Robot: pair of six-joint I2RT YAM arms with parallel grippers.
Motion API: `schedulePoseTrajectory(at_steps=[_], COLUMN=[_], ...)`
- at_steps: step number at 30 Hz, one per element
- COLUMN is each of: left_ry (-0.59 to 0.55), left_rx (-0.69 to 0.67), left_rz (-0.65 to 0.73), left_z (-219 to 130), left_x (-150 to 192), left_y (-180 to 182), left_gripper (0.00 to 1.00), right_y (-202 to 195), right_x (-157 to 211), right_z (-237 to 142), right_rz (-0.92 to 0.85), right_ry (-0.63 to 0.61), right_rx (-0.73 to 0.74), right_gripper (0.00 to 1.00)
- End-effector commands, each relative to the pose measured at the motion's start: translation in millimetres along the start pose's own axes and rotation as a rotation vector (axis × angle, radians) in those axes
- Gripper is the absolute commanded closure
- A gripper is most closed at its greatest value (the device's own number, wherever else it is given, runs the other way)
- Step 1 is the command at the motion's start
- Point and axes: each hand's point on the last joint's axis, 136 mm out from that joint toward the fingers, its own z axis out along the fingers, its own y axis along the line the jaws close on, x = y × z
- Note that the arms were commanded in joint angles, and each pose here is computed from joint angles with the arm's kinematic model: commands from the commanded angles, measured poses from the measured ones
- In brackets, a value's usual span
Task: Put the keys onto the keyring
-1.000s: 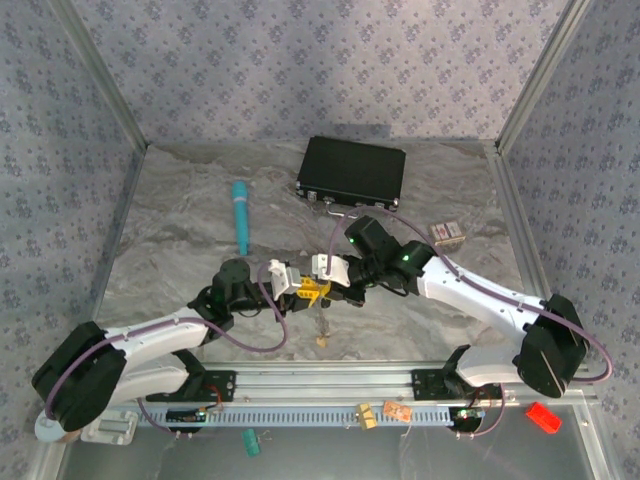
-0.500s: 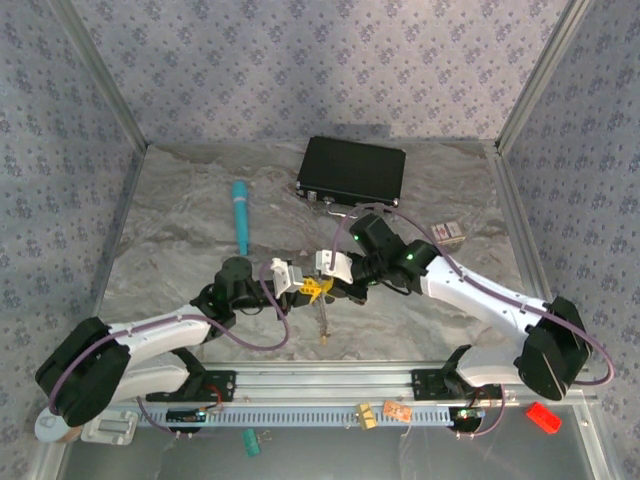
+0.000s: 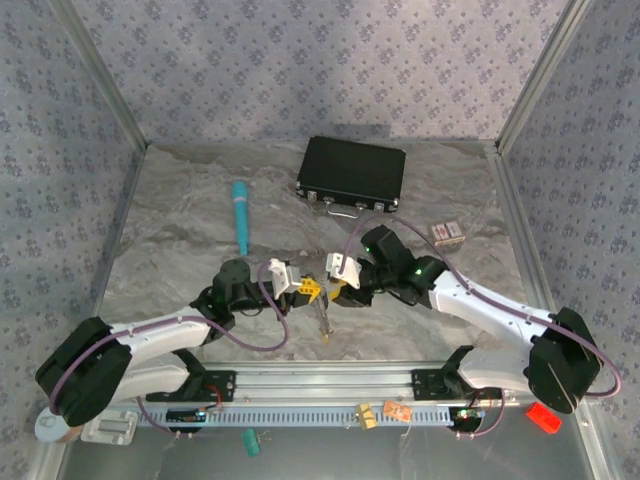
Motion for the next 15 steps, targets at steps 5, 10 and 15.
schedulePoseTrajectory(at_steps=[5, 10, 15], left_ry=[-0.073, -0.081, -0.092], left_rx=[-0.003, -0.004, -0.005], left_rz=[0.035, 0.036, 0.043], left_z=[-2, -4, -6], left_x=[-18, -19, -21], left_y=[-1, -2, -3], left_gripper=[1.00, 1.00, 1.00], right_y=[3, 3, 11], right_x=[-6, -2, -3], right_z=[8, 15, 19], right_rz=[0.013, 0.022, 0.033], right_ry=[-0.030, -0.046, -0.091], right_rx=[-0.007, -0.001, -0.055], right_gripper=[0.65, 0.63, 0.61])
